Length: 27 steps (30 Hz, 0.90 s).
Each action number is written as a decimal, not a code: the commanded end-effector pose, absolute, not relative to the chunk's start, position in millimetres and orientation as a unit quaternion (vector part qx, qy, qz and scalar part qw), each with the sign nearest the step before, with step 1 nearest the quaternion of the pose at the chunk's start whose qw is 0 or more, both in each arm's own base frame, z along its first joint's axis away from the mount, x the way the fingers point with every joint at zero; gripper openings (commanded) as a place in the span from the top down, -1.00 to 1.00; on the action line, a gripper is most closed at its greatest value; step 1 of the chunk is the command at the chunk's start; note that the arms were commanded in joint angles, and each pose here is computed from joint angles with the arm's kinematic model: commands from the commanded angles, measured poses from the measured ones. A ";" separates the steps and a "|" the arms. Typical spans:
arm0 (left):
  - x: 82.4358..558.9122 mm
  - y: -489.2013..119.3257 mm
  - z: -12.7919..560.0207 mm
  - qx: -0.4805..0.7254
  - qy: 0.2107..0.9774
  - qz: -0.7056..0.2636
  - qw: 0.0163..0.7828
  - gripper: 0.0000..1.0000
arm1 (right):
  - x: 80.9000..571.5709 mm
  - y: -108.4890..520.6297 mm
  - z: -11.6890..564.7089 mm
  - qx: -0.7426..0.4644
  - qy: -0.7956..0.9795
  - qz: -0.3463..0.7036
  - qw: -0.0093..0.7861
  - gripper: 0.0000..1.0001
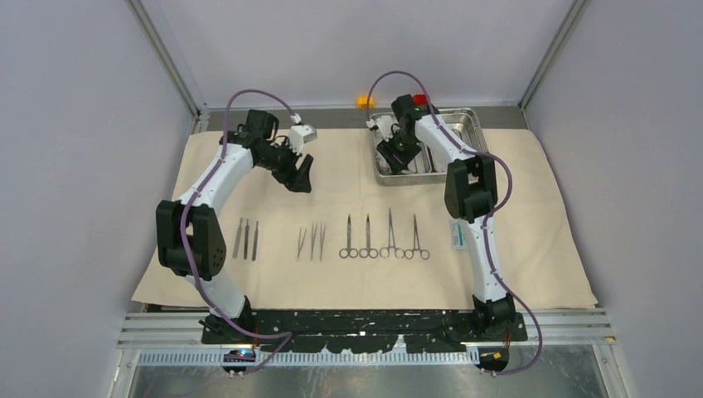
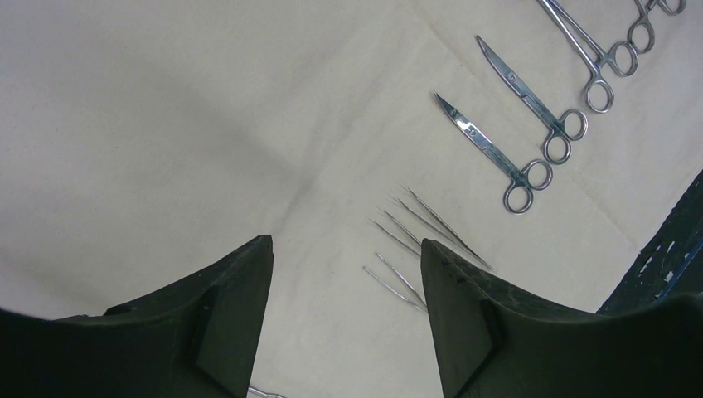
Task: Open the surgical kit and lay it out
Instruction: Pick up the medical item from the container.
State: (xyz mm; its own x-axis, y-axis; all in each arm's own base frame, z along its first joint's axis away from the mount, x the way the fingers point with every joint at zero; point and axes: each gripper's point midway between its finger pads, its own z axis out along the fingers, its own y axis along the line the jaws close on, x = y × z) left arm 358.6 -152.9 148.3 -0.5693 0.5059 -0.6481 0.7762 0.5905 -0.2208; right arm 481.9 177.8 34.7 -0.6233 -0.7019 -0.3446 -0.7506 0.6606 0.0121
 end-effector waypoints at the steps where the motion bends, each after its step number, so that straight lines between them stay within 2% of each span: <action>1: 361.2 -157.0 167.1 0.380 0.837 -0.258 0.298 -0.35 | 496.2 177.5 24.9 -0.414 0.893 0.050 0.172 -0.14; 5: 363.6 -157.7 169.2 0.379 0.836 -0.258 0.300 -0.35 | 507.9 177.5 23.9 -0.410 0.891 0.036 0.193 0.04; 11: 367.0 -158.6 169.0 0.377 0.838 -0.260 0.297 -0.35 | 526.3 182.0 27.8 -0.400 0.888 0.032 0.226 0.54; 20: 367.6 -158.6 166.7 0.377 0.840 -0.262 0.290 -0.35 | 554.4 187.3 33.7 -0.358 0.894 0.038 0.266 0.96; 27: 369.5 -160.7 172.7 0.373 0.837 -0.264 0.302 -0.35 | 561.6 189.8 54.8 -0.342 0.892 0.041 0.292 0.99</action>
